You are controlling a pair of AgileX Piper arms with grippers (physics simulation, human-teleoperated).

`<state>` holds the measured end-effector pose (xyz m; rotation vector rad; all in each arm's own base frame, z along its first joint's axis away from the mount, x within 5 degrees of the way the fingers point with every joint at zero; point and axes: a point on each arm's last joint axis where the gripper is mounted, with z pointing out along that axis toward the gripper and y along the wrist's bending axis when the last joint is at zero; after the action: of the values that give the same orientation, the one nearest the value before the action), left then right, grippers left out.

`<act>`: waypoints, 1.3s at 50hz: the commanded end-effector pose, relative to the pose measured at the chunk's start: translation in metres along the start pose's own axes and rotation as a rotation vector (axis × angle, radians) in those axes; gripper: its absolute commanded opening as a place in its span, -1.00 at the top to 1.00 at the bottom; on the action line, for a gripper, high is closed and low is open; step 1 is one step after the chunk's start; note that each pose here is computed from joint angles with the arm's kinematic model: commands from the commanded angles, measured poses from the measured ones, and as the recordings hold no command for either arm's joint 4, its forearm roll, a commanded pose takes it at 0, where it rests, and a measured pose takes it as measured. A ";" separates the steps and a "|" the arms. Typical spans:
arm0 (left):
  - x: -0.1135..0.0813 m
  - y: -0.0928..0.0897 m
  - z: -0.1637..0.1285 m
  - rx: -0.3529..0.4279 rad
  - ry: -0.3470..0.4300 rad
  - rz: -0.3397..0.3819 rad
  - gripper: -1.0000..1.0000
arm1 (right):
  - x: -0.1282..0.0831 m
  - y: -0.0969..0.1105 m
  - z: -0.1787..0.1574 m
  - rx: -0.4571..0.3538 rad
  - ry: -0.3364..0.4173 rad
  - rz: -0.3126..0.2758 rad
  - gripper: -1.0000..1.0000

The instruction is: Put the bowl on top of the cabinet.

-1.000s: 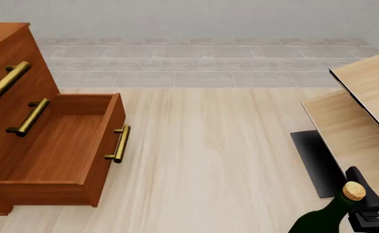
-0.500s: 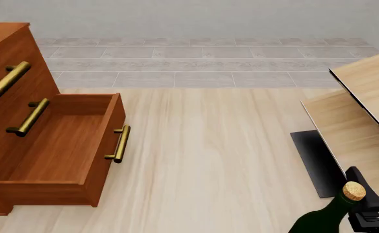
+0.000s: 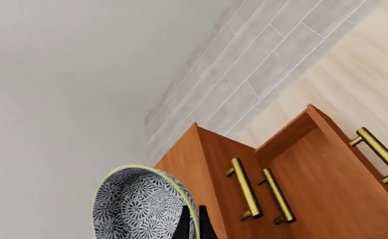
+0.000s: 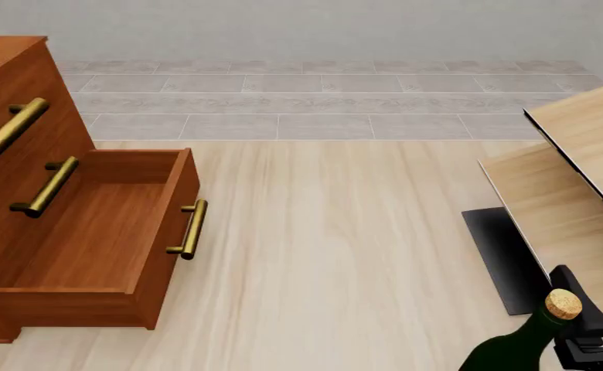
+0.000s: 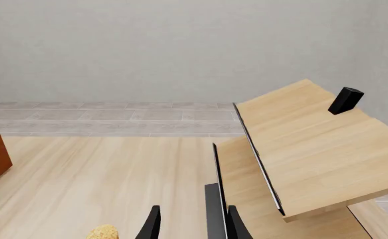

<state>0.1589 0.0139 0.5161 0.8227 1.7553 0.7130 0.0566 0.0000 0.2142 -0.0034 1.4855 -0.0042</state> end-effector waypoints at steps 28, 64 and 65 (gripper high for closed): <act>0.035 0.004 0.045 0.005 0.185 -0.148 1.00 | 0.000 0.000 0.000 0.000 0.000 0.005 -1.00; 0.070 0.011 0.093 -0.003 0.305 -0.225 1.00 | 0.000 0.000 0.000 0.000 -0.001 0.005 -1.00; 0.070 0.010 0.093 0.001 0.307 -0.226 1.00 | 0.000 0.000 0.000 0.000 -0.001 0.004 -1.00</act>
<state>0.2250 0.0770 0.4644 0.5498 2.0713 0.7111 0.0566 0.0000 0.2142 -0.0033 1.4855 -0.0041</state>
